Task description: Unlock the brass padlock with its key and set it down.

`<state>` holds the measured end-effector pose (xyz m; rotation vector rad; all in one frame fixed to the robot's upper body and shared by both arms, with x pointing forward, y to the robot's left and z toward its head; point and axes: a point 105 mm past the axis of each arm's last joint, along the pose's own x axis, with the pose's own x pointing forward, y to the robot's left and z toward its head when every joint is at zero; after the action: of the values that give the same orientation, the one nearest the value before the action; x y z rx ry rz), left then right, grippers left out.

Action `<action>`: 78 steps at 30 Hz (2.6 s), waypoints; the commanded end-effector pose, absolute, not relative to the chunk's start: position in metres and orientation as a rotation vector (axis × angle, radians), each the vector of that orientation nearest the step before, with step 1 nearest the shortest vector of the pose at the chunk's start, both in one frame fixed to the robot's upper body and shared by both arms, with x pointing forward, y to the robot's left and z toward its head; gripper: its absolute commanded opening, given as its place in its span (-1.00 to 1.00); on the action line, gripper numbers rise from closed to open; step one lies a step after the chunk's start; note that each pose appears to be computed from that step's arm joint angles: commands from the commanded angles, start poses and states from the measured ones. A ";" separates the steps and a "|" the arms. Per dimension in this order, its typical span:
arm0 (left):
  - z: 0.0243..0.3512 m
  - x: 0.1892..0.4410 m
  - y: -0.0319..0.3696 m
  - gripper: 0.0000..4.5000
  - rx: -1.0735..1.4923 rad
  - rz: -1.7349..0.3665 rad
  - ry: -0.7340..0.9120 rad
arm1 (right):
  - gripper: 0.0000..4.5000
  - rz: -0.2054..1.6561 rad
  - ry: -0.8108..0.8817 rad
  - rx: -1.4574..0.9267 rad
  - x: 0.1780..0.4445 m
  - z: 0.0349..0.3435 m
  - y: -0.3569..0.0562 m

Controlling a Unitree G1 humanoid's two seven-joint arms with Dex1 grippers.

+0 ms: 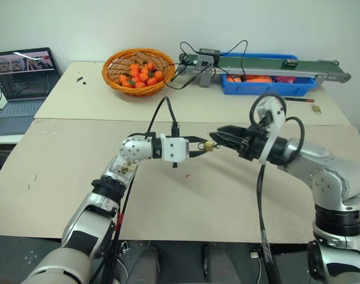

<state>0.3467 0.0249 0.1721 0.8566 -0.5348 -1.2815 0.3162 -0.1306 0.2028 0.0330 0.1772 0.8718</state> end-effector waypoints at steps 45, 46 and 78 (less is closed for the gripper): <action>0.188 0.348 0.022 -0.63 0.877 -1.248 -0.606 | -0.52 0.920 0.198 0.082 0.311 0.203 -0.124; 0.188 0.348 0.022 -0.63 0.877 -1.248 -0.607 | -0.34 0.919 0.198 0.079 0.311 0.203 -0.124; 0.190 0.349 0.022 -0.63 0.878 -1.244 -0.613 | -0.97 0.904 0.039 -0.206 0.317 0.209 -0.115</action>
<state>0.3532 0.0311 0.1714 0.8686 -0.5272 -1.2385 0.3182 -0.1185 0.1923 -0.1006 0.1533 0.9008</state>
